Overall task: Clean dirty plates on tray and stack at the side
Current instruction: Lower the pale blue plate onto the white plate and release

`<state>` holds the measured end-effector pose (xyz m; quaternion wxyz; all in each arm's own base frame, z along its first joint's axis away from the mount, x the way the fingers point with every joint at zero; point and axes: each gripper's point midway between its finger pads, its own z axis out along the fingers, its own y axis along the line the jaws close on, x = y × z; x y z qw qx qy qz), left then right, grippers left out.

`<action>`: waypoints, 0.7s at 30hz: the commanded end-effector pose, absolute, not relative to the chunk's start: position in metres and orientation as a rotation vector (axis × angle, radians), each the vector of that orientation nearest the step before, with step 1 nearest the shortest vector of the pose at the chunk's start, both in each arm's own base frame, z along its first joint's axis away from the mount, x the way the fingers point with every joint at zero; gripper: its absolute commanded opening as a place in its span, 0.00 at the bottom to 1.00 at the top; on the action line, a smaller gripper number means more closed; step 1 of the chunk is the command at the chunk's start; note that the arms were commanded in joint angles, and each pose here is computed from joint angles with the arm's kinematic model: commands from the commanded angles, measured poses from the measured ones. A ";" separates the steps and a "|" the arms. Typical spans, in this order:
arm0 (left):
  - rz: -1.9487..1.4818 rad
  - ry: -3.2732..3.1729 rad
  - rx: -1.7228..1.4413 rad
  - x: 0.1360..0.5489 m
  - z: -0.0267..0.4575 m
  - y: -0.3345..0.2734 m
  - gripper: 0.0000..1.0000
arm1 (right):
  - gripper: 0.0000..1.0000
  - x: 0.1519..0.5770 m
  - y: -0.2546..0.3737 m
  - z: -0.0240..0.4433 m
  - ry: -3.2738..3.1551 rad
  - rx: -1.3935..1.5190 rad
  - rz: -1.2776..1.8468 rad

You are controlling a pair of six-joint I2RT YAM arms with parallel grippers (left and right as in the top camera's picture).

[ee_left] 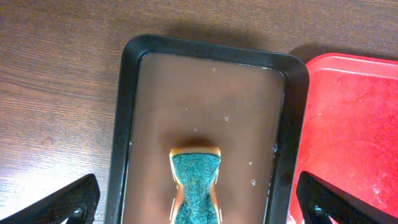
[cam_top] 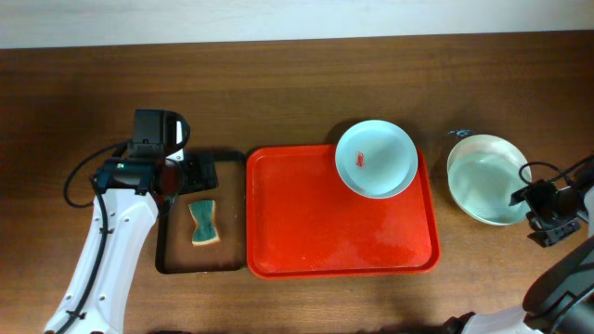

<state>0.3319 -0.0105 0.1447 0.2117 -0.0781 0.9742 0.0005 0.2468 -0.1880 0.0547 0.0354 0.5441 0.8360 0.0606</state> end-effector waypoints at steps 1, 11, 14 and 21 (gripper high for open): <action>-0.010 2.690 -0.232 0.334 0.149 -0.011 0.99 | 0.80 0.255 -0.178 0.055 2.607 1.591 0.185; -0.010 2.691 -0.232 0.334 0.149 -0.011 0.99 | 0.04 0.265 -0.171 0.056 2.597 1.570 0.247; -0.010 2.690 -0.231 0.334 0.149 -0.011 0.99 | 0.04 0.266 -0.172 0.054 2.596 1.568 0.246; -0.010 2.690 -0.232 0.334 0.149 -0.011 0.99 | 0.06 0.329 -0.152 0.090 2.407 1.354 0.681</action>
